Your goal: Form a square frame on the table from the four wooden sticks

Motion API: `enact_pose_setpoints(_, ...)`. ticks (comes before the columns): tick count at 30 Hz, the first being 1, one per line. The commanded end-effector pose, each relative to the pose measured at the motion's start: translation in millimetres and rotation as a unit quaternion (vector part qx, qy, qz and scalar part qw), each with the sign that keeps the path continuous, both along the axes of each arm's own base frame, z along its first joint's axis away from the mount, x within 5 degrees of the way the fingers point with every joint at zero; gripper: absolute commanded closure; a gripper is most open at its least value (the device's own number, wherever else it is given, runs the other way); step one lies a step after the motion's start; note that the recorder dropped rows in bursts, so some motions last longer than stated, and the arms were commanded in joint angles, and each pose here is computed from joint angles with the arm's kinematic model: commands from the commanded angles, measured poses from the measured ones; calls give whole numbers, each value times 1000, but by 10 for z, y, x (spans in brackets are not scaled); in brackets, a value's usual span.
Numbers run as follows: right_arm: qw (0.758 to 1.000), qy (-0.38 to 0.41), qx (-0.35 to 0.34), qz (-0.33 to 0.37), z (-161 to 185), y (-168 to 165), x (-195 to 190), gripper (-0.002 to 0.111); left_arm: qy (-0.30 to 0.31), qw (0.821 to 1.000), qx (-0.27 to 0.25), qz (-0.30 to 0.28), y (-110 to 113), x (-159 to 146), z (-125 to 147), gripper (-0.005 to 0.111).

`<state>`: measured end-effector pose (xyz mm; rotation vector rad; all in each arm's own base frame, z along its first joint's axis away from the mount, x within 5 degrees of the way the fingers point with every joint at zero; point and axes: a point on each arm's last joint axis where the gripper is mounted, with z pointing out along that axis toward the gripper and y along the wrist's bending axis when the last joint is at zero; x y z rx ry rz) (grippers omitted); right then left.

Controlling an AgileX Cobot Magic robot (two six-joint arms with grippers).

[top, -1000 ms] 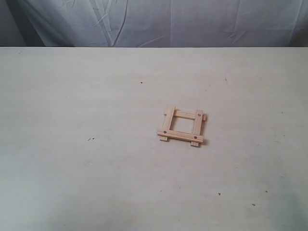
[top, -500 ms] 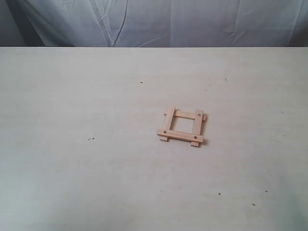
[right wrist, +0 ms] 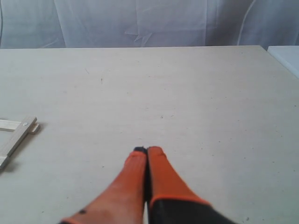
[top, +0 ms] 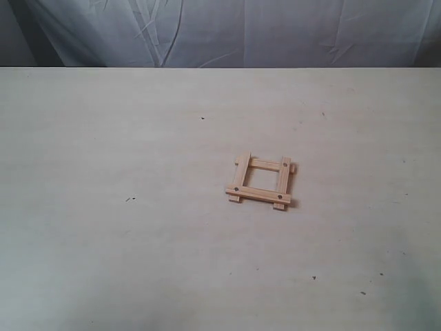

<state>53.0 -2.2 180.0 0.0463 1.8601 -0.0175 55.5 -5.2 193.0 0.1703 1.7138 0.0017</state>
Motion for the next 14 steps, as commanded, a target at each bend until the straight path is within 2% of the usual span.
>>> enact_pose_setpoints(1, 1000, -9, 0, 1, 9, 1, 1, 108, 0, 1000, 1, 3, 4, -3, -14, 107)
enact_pose_setpoints(14, 1000, -8, 1, 1, 7, 2, 0, 108, -1, 1000, 13, 4, 9, -2, -14, 107)
